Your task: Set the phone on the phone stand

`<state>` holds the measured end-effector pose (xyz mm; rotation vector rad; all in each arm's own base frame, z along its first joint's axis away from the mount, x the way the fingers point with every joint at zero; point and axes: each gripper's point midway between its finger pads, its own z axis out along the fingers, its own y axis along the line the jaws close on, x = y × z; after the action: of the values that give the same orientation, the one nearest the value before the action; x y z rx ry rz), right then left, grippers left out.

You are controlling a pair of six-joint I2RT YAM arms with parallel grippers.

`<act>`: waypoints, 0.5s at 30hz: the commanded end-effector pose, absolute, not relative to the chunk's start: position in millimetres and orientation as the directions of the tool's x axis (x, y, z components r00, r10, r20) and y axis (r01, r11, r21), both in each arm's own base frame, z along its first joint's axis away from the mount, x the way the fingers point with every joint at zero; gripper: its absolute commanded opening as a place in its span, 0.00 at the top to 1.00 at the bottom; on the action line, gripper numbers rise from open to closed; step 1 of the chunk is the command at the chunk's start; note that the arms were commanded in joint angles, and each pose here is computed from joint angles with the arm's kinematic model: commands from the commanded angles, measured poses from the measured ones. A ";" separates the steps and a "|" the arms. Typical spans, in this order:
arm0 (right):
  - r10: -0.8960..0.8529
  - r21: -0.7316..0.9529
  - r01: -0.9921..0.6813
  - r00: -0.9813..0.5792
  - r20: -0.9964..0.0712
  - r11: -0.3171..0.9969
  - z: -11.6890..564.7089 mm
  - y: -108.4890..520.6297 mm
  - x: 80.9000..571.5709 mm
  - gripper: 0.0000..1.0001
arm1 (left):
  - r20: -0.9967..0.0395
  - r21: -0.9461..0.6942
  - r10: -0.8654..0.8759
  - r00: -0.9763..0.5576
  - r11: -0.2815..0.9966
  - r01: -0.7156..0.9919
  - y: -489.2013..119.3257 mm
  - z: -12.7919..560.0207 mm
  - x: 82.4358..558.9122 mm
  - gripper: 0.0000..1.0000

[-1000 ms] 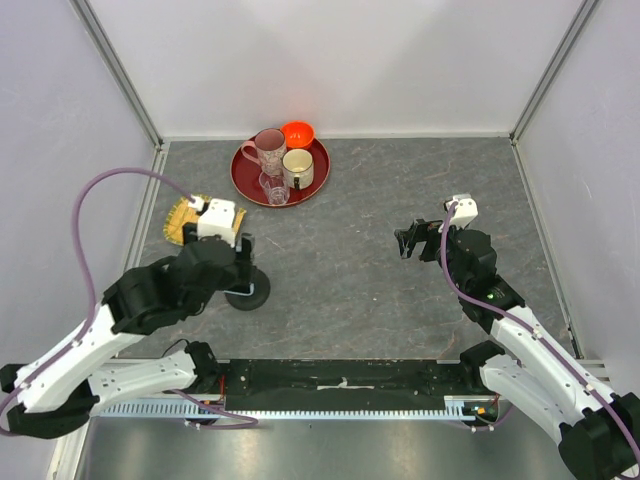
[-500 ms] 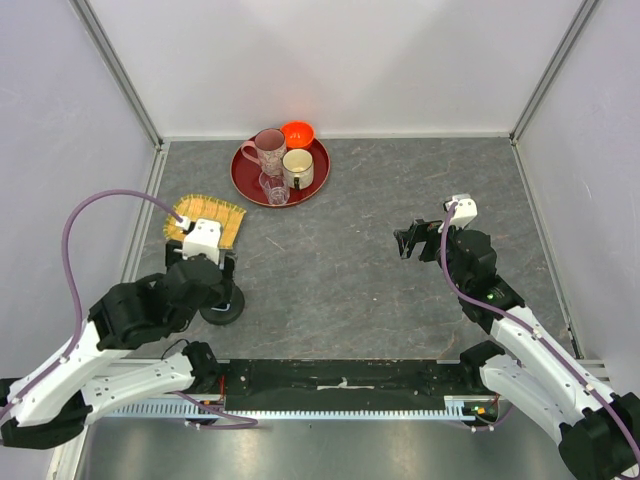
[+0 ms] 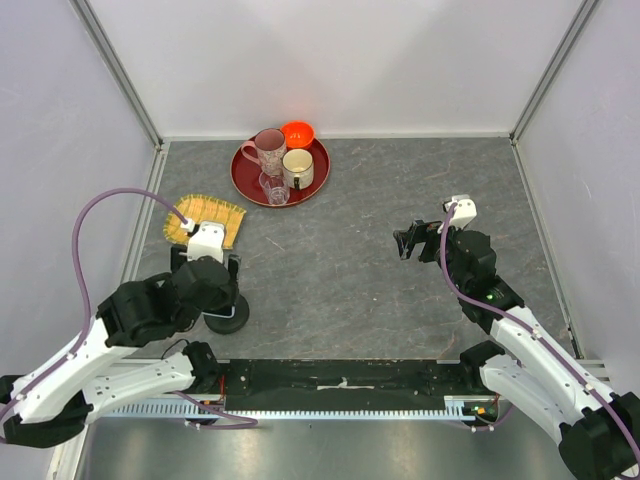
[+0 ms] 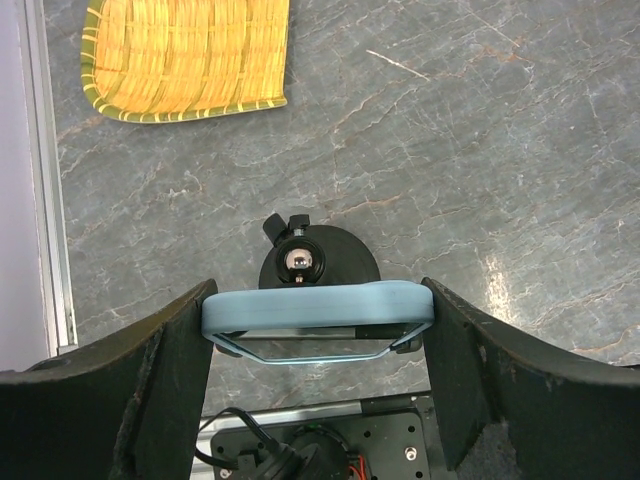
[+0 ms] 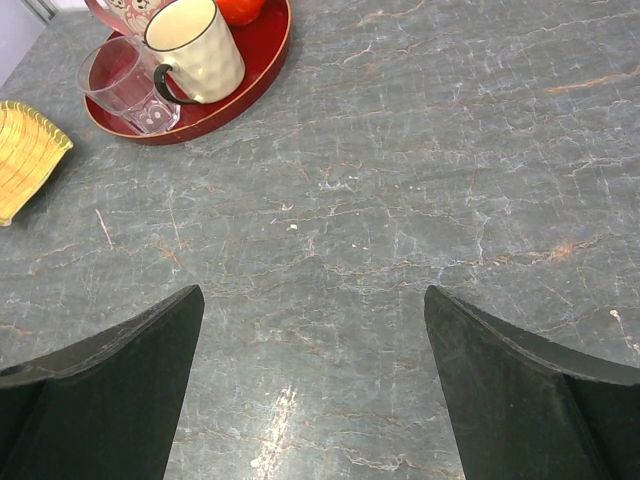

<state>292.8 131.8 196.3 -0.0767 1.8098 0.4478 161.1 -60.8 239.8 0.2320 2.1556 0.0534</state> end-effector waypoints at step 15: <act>0.189 0.266 -0.301 -0.262 -0.947 0.916 203.3 136.7 294.9 0.02 | -0.856 -0.027 -0.023 -0.516 1.000 0.001 -52.5 257.4 160.8 0.18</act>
<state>292.6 132.4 194.8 -0.0794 1.8129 0.4483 153.5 -50.6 235.6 0.1110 2.1796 0.0354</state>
